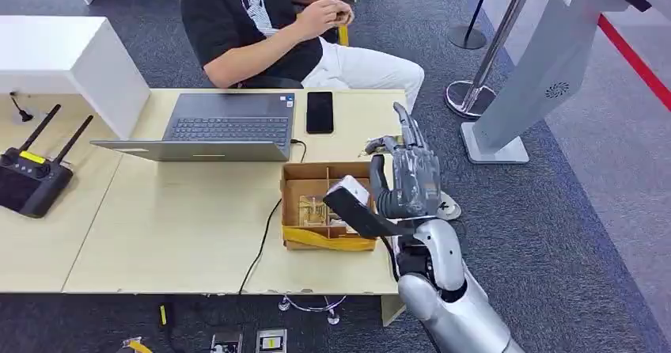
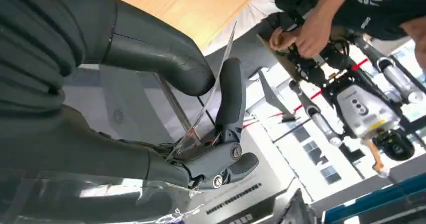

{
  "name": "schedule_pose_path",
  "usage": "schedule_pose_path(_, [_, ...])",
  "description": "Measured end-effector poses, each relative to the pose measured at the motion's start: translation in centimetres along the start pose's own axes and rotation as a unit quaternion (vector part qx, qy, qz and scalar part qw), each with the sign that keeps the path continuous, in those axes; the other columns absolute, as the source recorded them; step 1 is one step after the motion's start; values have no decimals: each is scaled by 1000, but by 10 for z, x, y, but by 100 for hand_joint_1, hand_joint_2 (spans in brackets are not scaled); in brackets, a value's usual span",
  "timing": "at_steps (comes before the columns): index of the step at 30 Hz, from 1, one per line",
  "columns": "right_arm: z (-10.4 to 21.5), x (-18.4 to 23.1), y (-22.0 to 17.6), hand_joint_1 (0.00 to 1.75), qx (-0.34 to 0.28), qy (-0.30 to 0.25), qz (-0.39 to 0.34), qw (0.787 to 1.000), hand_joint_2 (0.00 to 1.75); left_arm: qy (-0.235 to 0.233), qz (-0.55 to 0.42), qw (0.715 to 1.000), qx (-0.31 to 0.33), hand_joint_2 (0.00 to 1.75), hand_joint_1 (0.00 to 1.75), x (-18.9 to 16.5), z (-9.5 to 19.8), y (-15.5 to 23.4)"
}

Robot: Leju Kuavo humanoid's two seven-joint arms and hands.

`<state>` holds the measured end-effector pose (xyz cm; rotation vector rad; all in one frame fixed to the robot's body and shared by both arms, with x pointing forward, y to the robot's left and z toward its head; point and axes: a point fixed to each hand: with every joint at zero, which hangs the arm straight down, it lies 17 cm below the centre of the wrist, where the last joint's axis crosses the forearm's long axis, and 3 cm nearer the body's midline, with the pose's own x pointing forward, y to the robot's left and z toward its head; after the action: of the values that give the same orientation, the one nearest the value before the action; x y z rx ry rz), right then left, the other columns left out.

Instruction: Pass the card to the sensor for recognition and then transmit it.

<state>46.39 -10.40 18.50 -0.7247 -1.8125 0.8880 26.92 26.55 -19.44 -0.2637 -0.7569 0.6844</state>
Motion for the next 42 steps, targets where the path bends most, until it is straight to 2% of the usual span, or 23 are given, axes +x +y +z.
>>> schedule_pose_path(8, [40,-39,-21,175,-55,50,-96,993,175,-6,7,1000,7,175,0,-7,8,14])
schedule_pose_path(15, [71,-70,-12,175,-53,95,-136,985,175,-10,12,1000,14,175,0,-13,14,25])
schedule_pose_path(21, [82,-85,-5,175,-48,119,-157,979,175,-11,12,1000,15,175,0,-15,16,30])
schedule_pose_path(33, [117,-140,61,175,9,206,-216,954,175,-16,24,999,33,175,0,-18,22,47])
schedule_pose_path(42, [137,-171,88,175,31,251,-226,941,175,-17,29,998,47,175,0,-18,23,54])
